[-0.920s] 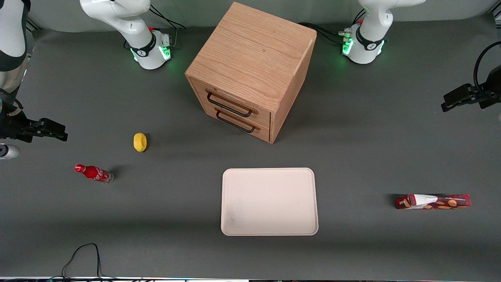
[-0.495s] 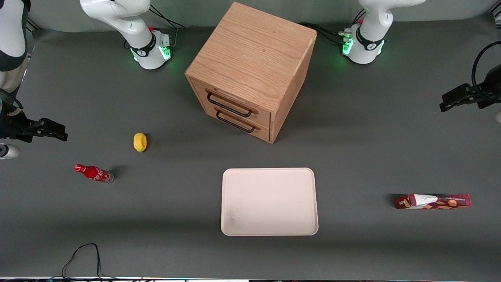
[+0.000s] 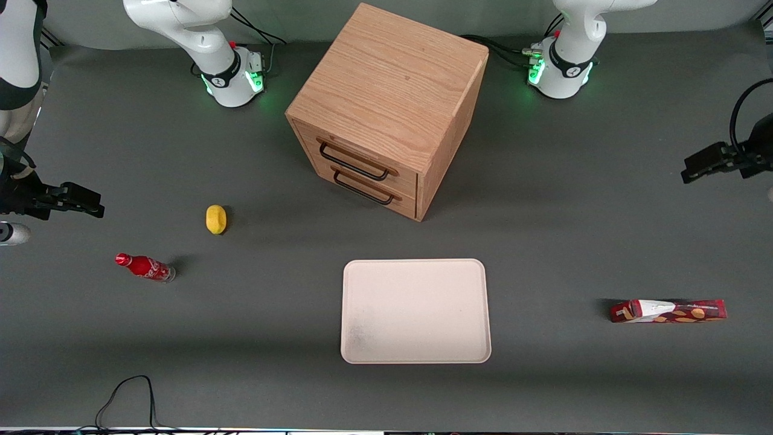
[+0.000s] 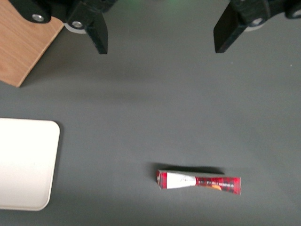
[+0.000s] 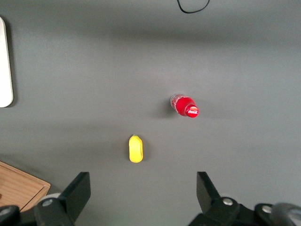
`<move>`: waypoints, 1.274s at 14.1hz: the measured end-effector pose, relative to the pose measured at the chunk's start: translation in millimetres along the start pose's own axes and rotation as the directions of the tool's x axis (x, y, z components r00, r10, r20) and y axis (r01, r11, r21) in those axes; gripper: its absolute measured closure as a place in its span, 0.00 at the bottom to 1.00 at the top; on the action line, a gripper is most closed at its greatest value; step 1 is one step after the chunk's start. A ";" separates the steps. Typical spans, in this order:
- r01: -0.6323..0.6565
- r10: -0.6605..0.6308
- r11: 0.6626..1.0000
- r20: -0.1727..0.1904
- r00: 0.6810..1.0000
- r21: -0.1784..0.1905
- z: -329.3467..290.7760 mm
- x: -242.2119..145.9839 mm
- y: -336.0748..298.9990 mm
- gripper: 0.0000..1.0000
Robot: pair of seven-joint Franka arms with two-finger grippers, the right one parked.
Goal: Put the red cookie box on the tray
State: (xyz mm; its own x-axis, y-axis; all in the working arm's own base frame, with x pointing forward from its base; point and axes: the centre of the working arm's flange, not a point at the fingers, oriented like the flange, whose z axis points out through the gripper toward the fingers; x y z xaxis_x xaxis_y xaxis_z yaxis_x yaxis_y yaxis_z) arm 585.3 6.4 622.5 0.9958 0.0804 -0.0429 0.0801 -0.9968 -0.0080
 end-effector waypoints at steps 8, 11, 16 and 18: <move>0.076 -0.076 0.997 -0.073 0.994 -0.008 68.1 123.6 -104.8 0.00; 0.085 -0.086 0.996 -0.082 0.993 -0.010 78.5 133.4 -115.6 0.00; 0.435 -0.438 0.899 -0.076 0.896 -0.054 72.5 132.9 -111.3 0.00; 0.624 -0.628 0.778 -0.054 0.777 -0.074 74.8 133.4 -109.7 0.00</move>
State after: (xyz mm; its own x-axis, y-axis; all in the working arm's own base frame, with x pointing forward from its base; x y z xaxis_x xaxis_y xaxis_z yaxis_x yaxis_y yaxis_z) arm 706.1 126.9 542.9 0.7253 0.6880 0.0252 0.6869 -0.7256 0.0404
